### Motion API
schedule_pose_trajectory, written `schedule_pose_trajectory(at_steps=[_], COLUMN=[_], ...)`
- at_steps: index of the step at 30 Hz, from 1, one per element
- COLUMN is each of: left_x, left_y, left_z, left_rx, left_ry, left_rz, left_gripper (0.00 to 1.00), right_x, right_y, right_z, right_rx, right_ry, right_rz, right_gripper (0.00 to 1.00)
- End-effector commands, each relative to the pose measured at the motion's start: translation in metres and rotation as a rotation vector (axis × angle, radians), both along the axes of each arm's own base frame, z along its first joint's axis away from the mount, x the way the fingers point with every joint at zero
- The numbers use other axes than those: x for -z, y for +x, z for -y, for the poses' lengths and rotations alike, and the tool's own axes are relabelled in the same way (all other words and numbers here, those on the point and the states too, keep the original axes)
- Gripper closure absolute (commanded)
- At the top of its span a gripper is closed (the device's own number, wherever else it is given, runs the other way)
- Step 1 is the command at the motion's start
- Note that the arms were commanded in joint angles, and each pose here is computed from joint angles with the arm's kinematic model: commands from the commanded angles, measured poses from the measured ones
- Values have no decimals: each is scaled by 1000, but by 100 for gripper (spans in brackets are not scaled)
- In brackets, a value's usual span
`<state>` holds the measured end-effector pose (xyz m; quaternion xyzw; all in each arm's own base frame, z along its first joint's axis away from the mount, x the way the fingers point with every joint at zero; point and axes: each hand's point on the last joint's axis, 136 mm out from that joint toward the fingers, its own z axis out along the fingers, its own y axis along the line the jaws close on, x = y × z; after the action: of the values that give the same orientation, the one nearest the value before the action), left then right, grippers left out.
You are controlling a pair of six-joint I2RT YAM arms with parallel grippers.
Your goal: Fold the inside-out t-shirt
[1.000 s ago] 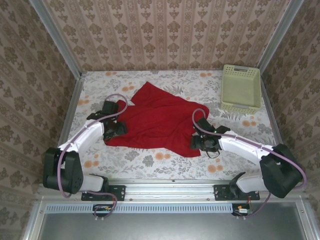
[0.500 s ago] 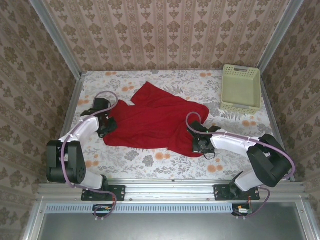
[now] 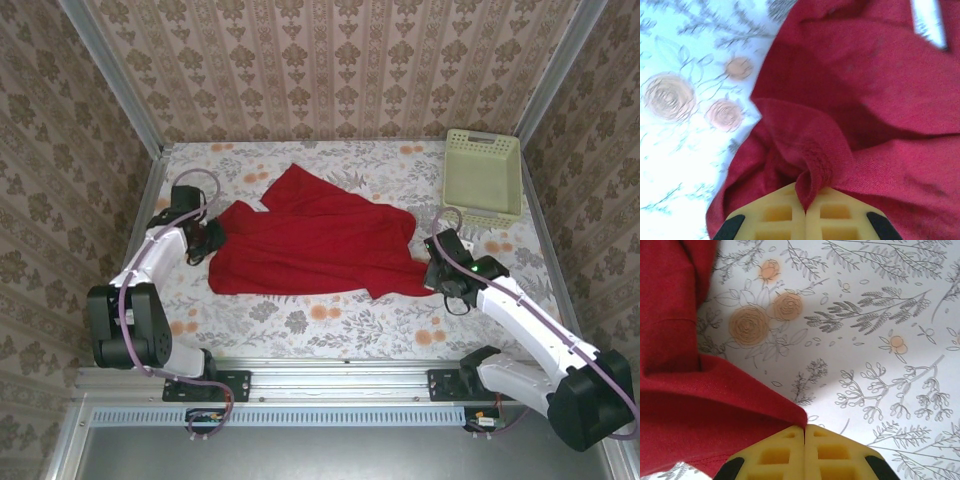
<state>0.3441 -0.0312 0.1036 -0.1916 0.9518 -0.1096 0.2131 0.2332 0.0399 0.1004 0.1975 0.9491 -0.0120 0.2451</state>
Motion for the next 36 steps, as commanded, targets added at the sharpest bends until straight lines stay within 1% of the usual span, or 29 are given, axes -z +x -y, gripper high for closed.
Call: schedule_pose_trajectory(at_steps=[1,4,7,9,10,14,15,16,18,20,21,24,26,28,31,36], left_x=[-24,-35,-40,-38,-36,-24,-17,-12,-14,-28,-35,-38,-32,-16,13,36], left_y=[21,28,38,47,54,76,79,78,66,45,30,-12,-36,-55,-68,-63], left_z=[22,27,33,37,39,40,38,35,31,35,39,57,64,74,83,79], left_rx=[71,84,109,132,142,157,155,152,148,178,200,268,307,361,410,410], left_ry=[-29,-25,-33,-31,-27,-3,10,29,92,188,228,251,271,288,339,435], left_rz=[74,101,103,93,89,60,36,5,-13,38,61,96,91,50,-32,-98], left_gripper=[98,97,96,92,88,64,59,55,53,46,43,41,40,38,36,34], right_x=[-4,-21,-30,-32,-32,-31,-31,-31,-32,-33,-32,-34,-35,-39,-43,-48], right_y=[-14,-16,-22,-25,-24,-20,-18,-15,-11,-9,-9,-6,-4,-3,-1,-1], right_z=[25,42,60,64,63,58,56,52,46,46,47,47,46,46,46,47], right_rx=[50,121,184,197,194,177,169,161,137,136,133,129,126,124,124,123], right_ry=[-85,-106,-132,-131,-121,-94,-81,-64,-39,-42,-47,-51,-49,-47,-49,-46], right_rz=[-24,27,40,49,56,58,63,72,80,76,71,68,68,76,85,98], right_gripper=[100,100,100,100,100,100,100,100,100,100,100,100,100,100,100,100])
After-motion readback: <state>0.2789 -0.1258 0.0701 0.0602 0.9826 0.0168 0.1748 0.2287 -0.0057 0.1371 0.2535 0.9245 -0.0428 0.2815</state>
